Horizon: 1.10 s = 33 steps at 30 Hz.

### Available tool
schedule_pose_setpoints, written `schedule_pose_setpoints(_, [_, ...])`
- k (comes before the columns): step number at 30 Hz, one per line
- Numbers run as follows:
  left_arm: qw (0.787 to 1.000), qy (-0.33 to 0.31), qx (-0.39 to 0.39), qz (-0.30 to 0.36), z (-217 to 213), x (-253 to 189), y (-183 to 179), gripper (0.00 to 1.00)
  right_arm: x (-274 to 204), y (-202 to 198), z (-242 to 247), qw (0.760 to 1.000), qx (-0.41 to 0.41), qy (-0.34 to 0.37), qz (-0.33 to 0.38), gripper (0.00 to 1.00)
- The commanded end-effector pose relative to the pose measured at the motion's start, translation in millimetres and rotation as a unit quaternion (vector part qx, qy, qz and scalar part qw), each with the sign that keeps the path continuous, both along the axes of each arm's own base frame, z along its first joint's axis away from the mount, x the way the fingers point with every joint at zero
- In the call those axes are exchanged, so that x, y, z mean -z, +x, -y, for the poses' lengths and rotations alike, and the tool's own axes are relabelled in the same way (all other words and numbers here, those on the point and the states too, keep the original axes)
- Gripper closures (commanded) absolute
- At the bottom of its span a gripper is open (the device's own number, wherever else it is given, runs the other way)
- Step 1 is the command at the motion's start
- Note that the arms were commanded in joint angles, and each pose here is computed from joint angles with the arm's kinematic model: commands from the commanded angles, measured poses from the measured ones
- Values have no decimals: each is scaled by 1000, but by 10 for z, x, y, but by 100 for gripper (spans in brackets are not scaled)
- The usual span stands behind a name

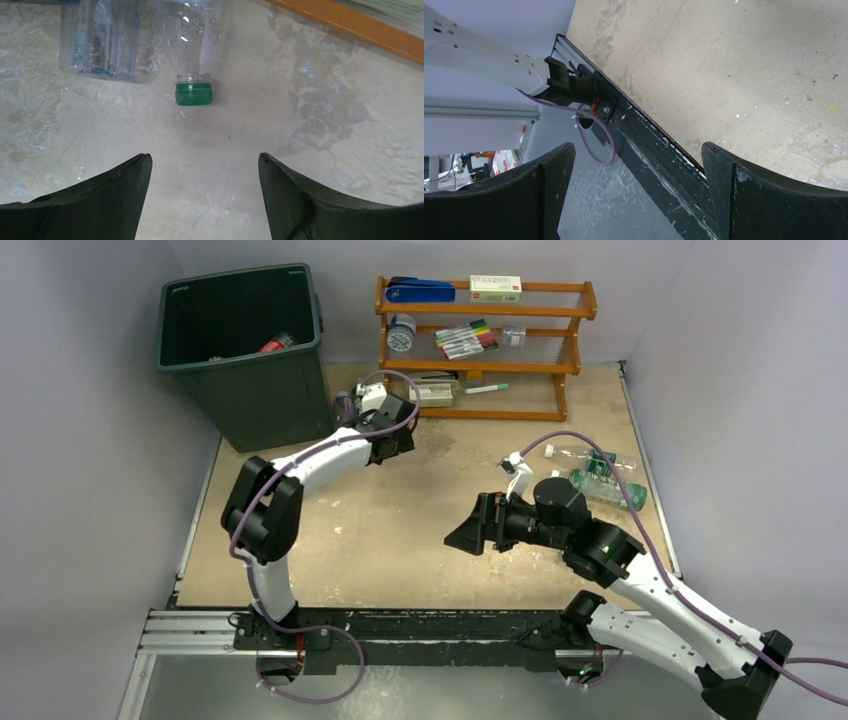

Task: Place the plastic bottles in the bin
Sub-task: Pick up the plastic bottle at the center of the board.

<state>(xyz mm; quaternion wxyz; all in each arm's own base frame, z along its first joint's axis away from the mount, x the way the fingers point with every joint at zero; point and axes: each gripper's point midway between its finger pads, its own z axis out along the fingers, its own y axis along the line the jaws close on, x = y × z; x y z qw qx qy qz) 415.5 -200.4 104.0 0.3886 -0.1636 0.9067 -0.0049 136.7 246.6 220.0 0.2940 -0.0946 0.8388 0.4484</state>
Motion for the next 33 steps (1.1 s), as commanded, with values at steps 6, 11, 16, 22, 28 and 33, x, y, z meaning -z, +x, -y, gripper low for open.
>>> schedule_pose_setpoints(6, [999, 6, -36, 33, -121, 18, 438, 33, 10, -57, 93, 1000, 9, -4, 1, 1])
schedule_pose_setpoints(11, [999, 9, -38, 26, -137, 121, 534, 44, 5, -53, 85, 1000, 6, -6, 4, 1])
schedule_pose_setpoints(16, [999, 16, -38, 19, -117, 224, 596, 44, -3, -48, 87, 1000, 4, -12, 5, 1])
schedule_pose_setpoints(22, [999, 20, -42, 11, -136, 350, 638, 44, 15, -84, 115, 1000, -1, -18, 2, 1])
schedule_pose_setpoints(28, [999, 21, -47, 5, -198, 427, 683, 49, 46, -102, 130, 1000, -1, -21, -2, 1])
schedule_pose_setpoints(33, [999, 15, -40, 7, -195, 451, 749, 52, 85, -105, 125, 1000, -2, -23, -6, 1])
